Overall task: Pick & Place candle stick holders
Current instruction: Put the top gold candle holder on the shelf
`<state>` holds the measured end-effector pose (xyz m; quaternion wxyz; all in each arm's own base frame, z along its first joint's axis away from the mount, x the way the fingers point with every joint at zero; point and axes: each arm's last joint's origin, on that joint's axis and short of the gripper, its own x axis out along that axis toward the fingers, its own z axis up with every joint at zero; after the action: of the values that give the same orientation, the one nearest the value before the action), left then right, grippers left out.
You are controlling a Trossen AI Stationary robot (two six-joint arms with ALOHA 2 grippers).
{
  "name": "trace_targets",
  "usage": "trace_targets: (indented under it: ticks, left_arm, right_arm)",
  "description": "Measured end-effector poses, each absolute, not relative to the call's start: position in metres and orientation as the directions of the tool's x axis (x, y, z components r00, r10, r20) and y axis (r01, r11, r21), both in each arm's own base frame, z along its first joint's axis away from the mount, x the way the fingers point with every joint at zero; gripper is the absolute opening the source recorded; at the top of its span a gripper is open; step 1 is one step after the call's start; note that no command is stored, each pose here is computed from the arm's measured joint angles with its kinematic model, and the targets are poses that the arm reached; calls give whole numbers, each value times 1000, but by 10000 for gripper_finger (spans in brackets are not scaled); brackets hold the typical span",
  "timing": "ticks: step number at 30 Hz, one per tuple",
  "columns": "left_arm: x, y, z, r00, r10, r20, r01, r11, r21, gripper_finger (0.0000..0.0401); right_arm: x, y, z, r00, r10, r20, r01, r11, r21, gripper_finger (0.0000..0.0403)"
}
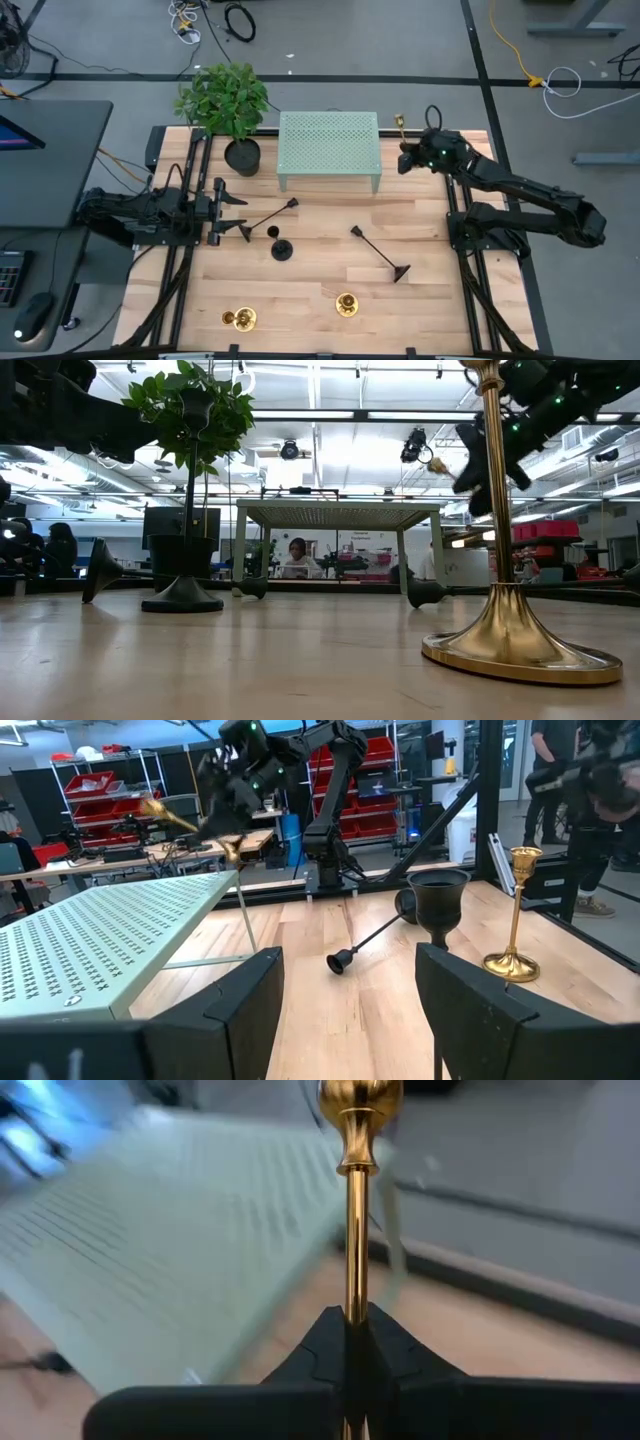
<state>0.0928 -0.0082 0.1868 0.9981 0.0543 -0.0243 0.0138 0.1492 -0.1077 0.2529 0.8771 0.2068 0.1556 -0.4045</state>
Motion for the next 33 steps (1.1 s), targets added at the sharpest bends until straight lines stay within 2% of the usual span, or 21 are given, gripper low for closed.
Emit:
trace_targets:
  ticks: [6, 11, 22, 33]
  left_arm:
    - [93, -8, 187, 998, 25, 50, -30, 994, 107, 227]
    - [93, -8, 187, 998, 24, 50, -29, 994, 108, 227]
    - [93, -8, 187, 998, 24, 50, -30, 994, 107, 227]
    - [93, -8, 187, 998, 24, 51, -30, 994, 107, 227]
  right_arm:
    - [156, -111, 269, 700, -662, -269, 714, 647, 266, 6]
    - [165, -115, 276, 774, -610, -171, 632, 721, 285, 6]
    - [186, -138, 272, 880, -472, -41, 464, 842, 275, 6]
    - [208, -170, 253, 924, -370, 100, 320, 889, 327, 6]
